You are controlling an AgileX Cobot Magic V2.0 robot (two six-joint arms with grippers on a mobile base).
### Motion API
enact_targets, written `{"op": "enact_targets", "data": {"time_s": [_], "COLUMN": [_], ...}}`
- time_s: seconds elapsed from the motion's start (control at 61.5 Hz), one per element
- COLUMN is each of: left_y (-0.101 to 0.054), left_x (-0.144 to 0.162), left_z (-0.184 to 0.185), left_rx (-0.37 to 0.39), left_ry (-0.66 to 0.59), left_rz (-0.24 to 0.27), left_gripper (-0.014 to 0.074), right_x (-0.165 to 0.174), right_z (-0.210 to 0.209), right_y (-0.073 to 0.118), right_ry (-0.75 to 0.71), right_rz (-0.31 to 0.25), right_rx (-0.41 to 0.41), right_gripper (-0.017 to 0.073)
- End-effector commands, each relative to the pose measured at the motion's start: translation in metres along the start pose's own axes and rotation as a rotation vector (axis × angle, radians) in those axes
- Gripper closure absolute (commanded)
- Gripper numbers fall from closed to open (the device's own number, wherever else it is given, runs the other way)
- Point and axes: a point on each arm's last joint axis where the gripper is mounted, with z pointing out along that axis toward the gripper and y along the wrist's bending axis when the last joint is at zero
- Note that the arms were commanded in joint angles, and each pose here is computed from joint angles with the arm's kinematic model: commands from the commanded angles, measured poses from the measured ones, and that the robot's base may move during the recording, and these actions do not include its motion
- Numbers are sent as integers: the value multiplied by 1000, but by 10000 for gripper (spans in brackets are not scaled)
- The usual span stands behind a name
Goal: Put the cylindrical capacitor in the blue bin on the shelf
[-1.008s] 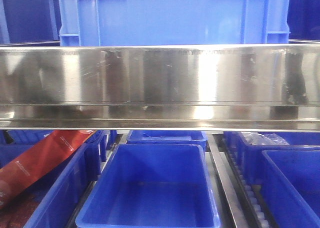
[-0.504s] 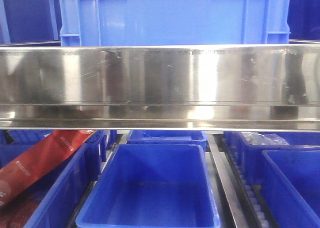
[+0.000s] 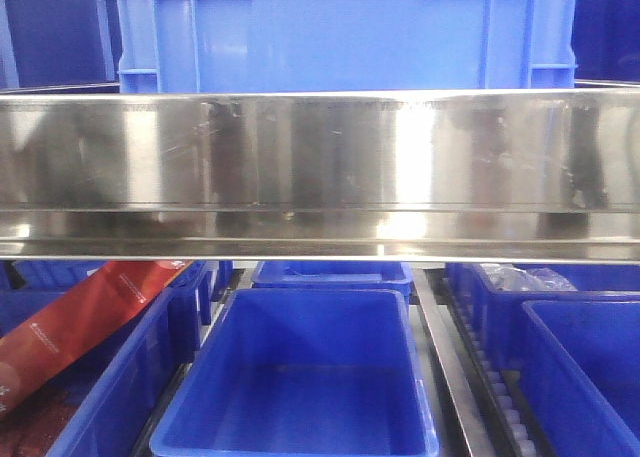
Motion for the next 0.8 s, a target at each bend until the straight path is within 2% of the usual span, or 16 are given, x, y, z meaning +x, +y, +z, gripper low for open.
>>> {"op": "enact_targets", "data": {"time_s": [0.0, 0.13, 0.309, 0.439, 0.585, 0.78], "left_y": [0, 0, 0, 0, 0, 0], "left_x": [-3, -3, -3, -3, -3, -3], "left_z": [-1, -1, -1, -1, -1, -1], "left_rx": [-4, -4, -4, -4, -4, -4], "left_ry": [-29, -29, -29, -29, -29, -29], "left_rz": [-10, -10, -10, -10, -10, -10], "left_gripper": [705, 705, 705, 705, 705, 705], "right_x": [6, 30, 75, 102, 130, 129], "right_z": [-6, -18, -24, -24, -20, -20], "right_y": [-6, -12, -16, -17, -20, -20], "right_ry": [-23, -35, -47, -57, 0, -9], "right_rz": [-14, -16, 19, 35, 12, 8], "right_rx": [90, 227, 316, 341, 350, 351], "right_gripper": [715, 715, 715, 715, 715, 715]}}
